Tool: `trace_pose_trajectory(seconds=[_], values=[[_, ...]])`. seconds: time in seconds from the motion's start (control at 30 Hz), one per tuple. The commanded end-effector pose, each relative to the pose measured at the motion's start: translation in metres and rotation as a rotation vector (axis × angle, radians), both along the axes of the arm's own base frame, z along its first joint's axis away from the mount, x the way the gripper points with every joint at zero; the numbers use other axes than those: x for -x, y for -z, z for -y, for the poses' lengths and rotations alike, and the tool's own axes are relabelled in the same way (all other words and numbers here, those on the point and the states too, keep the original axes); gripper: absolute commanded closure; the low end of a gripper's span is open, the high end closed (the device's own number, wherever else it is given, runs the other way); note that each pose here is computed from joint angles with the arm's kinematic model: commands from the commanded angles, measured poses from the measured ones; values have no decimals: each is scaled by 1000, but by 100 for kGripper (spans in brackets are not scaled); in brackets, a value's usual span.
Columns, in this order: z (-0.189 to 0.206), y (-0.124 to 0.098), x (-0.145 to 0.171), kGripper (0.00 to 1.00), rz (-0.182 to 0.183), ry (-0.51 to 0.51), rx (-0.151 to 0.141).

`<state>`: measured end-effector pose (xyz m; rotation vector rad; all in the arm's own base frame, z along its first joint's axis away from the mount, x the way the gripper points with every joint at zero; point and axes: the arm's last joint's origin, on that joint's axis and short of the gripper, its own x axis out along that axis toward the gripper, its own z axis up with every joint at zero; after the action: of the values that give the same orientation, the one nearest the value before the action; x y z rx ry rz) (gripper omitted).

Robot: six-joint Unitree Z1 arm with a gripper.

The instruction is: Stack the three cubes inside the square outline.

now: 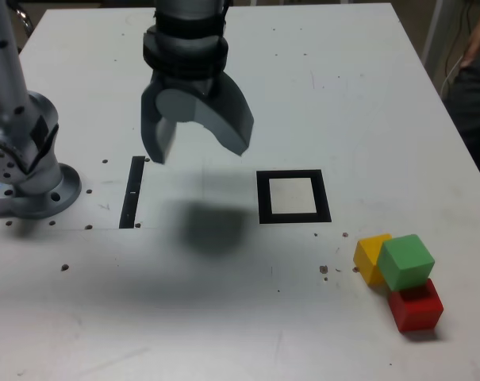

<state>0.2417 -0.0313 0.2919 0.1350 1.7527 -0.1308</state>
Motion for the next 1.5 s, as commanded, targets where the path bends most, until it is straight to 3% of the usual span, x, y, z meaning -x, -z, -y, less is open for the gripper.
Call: trace_pose_trajectory(seconds=[0.0, 0.4, 1.0, 1.47], values=[[6, -5, -12, 1, 7, 11, 3], [32, -20, -66, 1, 24, 64, 16], [82, -38, -121, 1, 103, 170, 20], [129, -44, -169, 1, 247, 236, 80]])
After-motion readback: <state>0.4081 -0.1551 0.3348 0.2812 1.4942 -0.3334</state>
